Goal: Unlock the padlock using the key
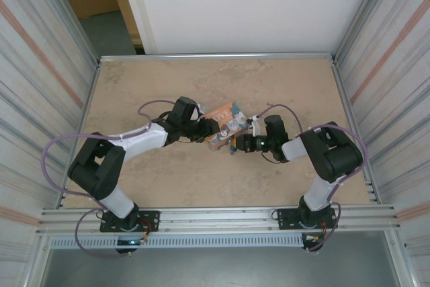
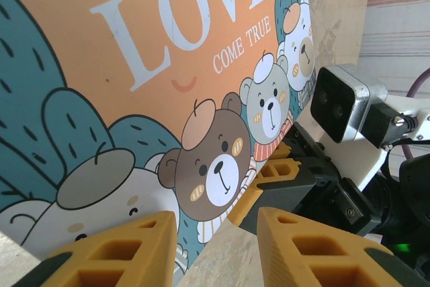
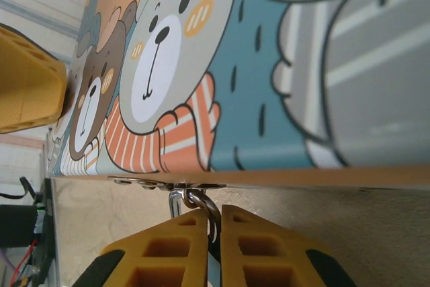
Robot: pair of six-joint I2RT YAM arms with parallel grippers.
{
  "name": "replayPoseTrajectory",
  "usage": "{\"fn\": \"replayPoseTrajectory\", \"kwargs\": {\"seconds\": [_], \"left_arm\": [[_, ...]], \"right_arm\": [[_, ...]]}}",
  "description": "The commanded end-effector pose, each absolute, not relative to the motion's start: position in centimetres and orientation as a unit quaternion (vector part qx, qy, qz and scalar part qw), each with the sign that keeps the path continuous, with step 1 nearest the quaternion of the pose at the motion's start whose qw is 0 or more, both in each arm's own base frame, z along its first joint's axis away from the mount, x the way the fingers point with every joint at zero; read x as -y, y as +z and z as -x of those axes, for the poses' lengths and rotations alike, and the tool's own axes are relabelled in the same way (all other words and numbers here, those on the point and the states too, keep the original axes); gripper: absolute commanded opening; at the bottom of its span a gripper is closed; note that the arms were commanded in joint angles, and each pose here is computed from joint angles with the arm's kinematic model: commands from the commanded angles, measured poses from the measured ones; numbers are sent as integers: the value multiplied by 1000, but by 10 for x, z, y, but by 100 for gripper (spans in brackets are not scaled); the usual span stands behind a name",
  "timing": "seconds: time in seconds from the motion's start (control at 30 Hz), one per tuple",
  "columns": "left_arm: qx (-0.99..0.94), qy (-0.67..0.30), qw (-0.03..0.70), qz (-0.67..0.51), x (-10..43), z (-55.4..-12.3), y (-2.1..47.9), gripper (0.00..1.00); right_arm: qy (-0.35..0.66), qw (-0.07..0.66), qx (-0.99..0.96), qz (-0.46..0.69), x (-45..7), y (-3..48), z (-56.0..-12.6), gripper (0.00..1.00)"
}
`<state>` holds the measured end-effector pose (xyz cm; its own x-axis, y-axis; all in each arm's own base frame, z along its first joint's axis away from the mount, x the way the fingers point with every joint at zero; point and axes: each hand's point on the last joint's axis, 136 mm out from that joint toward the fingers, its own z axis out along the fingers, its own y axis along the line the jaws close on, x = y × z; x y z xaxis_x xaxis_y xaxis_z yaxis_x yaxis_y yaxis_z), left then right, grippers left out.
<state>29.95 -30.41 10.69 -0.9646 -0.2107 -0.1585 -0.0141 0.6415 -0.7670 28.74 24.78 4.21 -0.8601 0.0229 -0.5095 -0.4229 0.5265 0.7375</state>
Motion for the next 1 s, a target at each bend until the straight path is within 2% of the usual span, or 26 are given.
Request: {"fn": "replayPoseTrajectory", "kwargs": {"seconds": [0.0, 0.07, 0.6, 0.97], "left_arm": [[-901, -417, 105, 63, 307, -298, 101, 37], [-901, -417, 105, 64, 307, -298, 102, 37], [-907, -407, 84, 67, 305, -278, 86, 37], [-908, -406, 76, 70, 309, -261, 78, 37]], "right_arm": [[486, 248, -826, 140, -253, 55, -285, 4], [486, 247, -827, 136, -252, 55, -285, 0], [511, 277, -813, 32, -239, 76, -301, 0], [545, 261, -795, -58, -242, 82, -309, 0]]}}
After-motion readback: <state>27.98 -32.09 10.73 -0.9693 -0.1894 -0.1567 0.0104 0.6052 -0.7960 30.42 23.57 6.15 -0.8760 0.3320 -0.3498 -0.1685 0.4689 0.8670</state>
